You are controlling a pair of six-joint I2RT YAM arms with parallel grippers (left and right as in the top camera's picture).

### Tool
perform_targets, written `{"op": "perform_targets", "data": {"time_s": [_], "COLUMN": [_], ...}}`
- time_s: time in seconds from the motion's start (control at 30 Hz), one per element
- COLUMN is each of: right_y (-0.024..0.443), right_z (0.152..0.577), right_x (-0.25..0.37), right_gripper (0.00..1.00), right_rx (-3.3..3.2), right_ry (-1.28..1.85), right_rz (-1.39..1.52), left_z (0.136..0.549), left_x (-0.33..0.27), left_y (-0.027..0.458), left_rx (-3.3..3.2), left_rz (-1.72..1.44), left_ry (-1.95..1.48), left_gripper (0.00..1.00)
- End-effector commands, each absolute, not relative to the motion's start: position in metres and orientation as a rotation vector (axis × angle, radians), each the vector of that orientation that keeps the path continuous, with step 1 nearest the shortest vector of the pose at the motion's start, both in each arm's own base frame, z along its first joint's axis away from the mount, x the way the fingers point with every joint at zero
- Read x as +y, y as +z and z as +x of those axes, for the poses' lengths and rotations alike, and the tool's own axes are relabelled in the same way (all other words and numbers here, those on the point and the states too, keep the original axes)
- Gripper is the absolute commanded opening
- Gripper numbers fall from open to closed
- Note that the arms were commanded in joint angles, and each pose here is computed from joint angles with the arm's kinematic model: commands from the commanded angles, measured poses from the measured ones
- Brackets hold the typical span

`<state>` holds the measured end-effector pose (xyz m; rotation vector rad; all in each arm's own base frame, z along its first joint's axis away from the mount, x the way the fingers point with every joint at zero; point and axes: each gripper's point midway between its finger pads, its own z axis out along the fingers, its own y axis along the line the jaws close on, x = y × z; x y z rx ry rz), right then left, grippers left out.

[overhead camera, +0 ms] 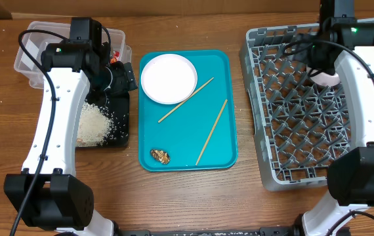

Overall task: Sort waste into correct bins and load items into the dishwasher
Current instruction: 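Reach the right gripper to the white plate and grasp its edge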

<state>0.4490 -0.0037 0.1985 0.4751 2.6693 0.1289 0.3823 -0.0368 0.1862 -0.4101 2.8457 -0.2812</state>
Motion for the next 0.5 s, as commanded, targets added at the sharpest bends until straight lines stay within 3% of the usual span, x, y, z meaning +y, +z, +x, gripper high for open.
{"op": "perform_targets", "data": {"time_s": [0.0, 0.33, 0.47], "right_y": [0.211, 0.182, 0.153], "right_z": [0.444, 0.444, 0.453], "right_x": [0.068, 0.19, 0.232], "right_gripper": [0.79, 0.78, 0.69], "right_rx": [2.685, 2.705, 2.7], "right_ry": [0.513, 0.589, 0.608], "right_rz": [0.264, -0.021, -0.123], "left_z": [0.384, 0.359, 0.35], "left_x": [-0.038, -0.005, 0.002], "left_y": [0.198, 0.189, 0.188], "left_rx": [2.813, 2.889, 2.913], "left_rz": [-0.396, -0.494, -0.525], "left_ry": [-0.289, -0.01, 0.062], "left_gripper": [0.87, 0.87, 0.87]}}
